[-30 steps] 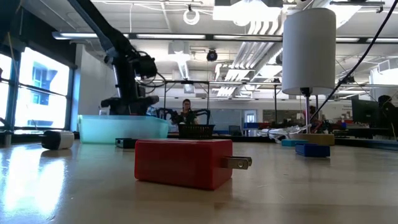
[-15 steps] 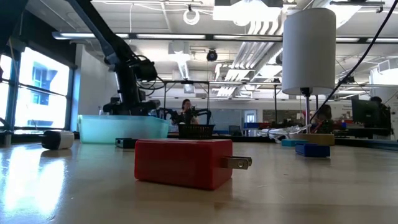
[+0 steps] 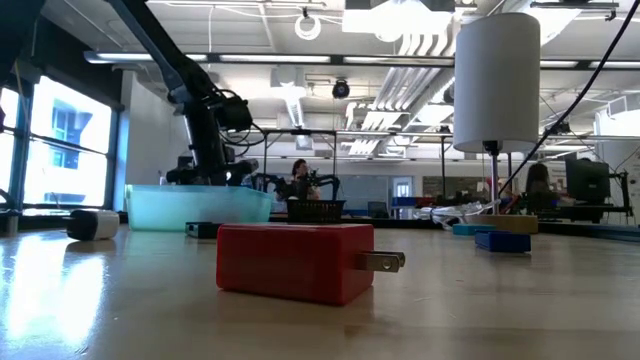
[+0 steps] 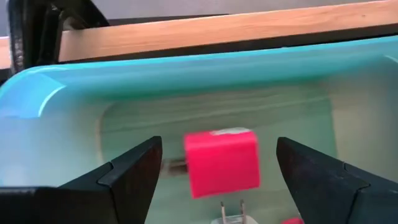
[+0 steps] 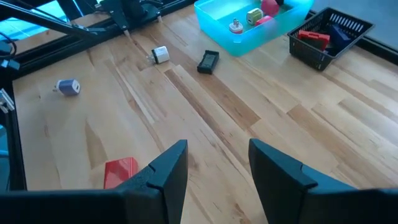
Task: Pick & Place Office items
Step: Put the green charger adapter into the green bin
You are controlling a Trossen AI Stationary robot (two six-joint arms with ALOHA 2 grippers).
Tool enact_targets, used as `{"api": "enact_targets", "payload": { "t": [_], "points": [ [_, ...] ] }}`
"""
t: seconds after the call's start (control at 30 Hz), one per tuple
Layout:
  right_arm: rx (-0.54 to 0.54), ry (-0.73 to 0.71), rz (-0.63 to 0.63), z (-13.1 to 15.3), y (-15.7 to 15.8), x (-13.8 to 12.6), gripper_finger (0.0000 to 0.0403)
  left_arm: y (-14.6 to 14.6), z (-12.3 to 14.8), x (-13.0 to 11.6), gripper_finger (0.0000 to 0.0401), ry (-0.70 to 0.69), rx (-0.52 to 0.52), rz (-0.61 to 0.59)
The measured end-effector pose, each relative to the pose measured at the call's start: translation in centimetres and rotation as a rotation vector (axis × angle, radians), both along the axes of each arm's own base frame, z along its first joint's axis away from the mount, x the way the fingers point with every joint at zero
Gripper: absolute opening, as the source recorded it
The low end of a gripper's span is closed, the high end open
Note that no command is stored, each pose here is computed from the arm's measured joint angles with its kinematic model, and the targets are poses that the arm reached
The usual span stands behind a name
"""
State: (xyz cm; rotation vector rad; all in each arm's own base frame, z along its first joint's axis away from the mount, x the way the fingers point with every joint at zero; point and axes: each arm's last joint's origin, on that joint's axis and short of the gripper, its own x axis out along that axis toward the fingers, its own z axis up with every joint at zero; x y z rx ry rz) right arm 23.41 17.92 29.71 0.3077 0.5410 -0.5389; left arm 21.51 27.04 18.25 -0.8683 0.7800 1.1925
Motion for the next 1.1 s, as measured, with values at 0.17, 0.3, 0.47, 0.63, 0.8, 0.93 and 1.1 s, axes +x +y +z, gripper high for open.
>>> {"api": "enact_targets", "payload": {
  "t": [0.17,0.3,0.47,0.63,0.8,0.93,1.1],
  "points": [
    [-0.006,0.01,0.011,0.0,0.0,0.0,0.0158,0.0,0.4,0.0,0.0308,0.013,0.023,-0.044],
    [-0.027,0.022,0.028,0.0,0.0,0.0,0.0158,-0.1,1.9,-0.1,0.0308,0.0,0.067,-0.069],
    [-0.089,0.037,0.055,0.0,0.0,0.0,0.0158,-0.7,4.7,-0.5,0.0308,-0.014,0.158,-0.124],
    [-0.157,0.013,0.04,0.2,-0.2,0.0,0.0158,-2.4,6.8,-1.0,0.0308,0.005,0.179,-0.181],
    [-0.19,0.017,0.023,-0.1,-0.7,0.4,0.0158,-5.5,9.0,-2.3,0.0308,0.121,0.171,-0.249],
    [-0.182,0.027,-0.012,-0.1,-1.7,1.1,0.0158,-8.5,10.5,-2.6,0.0308,0.131,0.141,-0.37],
    [-0.124,0.052,-0.026,-0.2,-2.6,1.9,0.0158,-13.0,10.8,-1.3,0.0308,0.077,0.006,-0.628]
  ]
}}
